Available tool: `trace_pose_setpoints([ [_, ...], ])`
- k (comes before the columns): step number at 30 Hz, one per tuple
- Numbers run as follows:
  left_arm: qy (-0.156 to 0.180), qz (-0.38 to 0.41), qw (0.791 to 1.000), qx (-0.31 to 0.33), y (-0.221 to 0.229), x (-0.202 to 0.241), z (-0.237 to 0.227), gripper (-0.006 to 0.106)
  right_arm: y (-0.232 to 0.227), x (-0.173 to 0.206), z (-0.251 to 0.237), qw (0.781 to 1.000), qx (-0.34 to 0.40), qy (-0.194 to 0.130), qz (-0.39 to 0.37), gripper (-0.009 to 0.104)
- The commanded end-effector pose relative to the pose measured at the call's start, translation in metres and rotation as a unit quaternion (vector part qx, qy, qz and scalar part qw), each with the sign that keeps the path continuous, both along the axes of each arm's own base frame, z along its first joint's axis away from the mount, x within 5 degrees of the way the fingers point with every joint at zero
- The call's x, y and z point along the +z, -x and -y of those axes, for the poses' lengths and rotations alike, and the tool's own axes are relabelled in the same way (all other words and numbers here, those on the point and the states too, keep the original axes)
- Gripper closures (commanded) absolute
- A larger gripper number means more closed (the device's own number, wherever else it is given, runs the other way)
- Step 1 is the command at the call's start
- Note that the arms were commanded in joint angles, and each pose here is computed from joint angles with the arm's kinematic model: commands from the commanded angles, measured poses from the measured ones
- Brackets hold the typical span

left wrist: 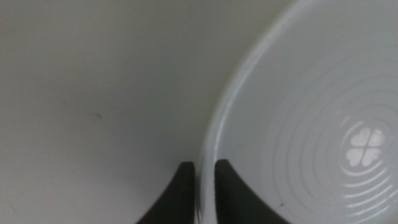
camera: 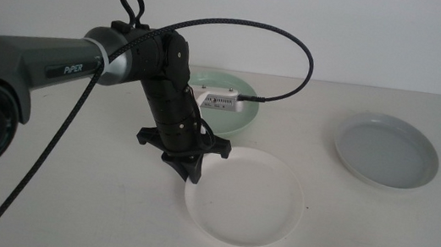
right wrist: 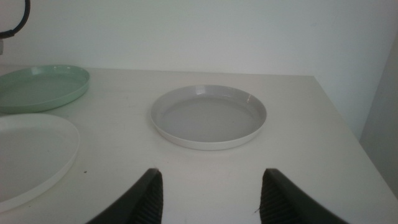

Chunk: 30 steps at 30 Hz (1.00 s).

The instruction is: Stack the three bowls on top of each other.

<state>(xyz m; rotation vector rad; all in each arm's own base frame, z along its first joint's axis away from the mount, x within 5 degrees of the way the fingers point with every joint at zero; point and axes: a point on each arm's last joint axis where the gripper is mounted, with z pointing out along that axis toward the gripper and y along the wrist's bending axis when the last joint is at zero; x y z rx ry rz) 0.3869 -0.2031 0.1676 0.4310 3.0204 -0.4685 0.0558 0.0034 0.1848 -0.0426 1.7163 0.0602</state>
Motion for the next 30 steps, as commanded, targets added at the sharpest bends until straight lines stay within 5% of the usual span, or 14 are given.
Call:
trace_pose_setpoints([
  [1, 0.029, 0.026, 0.999, 0.005, 0.002, 0.035, 0.004, 0.075, 0.001, 0.011, 0.0, 0.998, -0.002, 0.004, 0.057, 0.054],
  [9, 0.016, -0.026, 0.999, -0.012, 0.003, 0.06, -0.011, -0.003, 0.001, 0.011, 0.0, 0.998, -0.002, 0.004, 0.057, 0.054],
  [14, 0.023, 0.022, 0.999, 0.01, -0.003, 0.107, -0.022, -0.005, 0.001, 0.011, 0.0, 0.998, -0.002, 0.004, 0.057, 0.054],
  [20, -0.029, 0.147, 0.986, 0.074, -0.015, 0.153, -0.04, -0.005, 0.001, 0.011, 0.0, 0.998, -0.002, 0.004, 0.057, 0.054],
  [30, -0.027, 0.317, 0.942, 0.106, -0.051, 0.162, -0.047, -0.005, 0.001, 0.011, 0.0, 0.998, -0.002, 0.004, 0.057, 0.054],
])
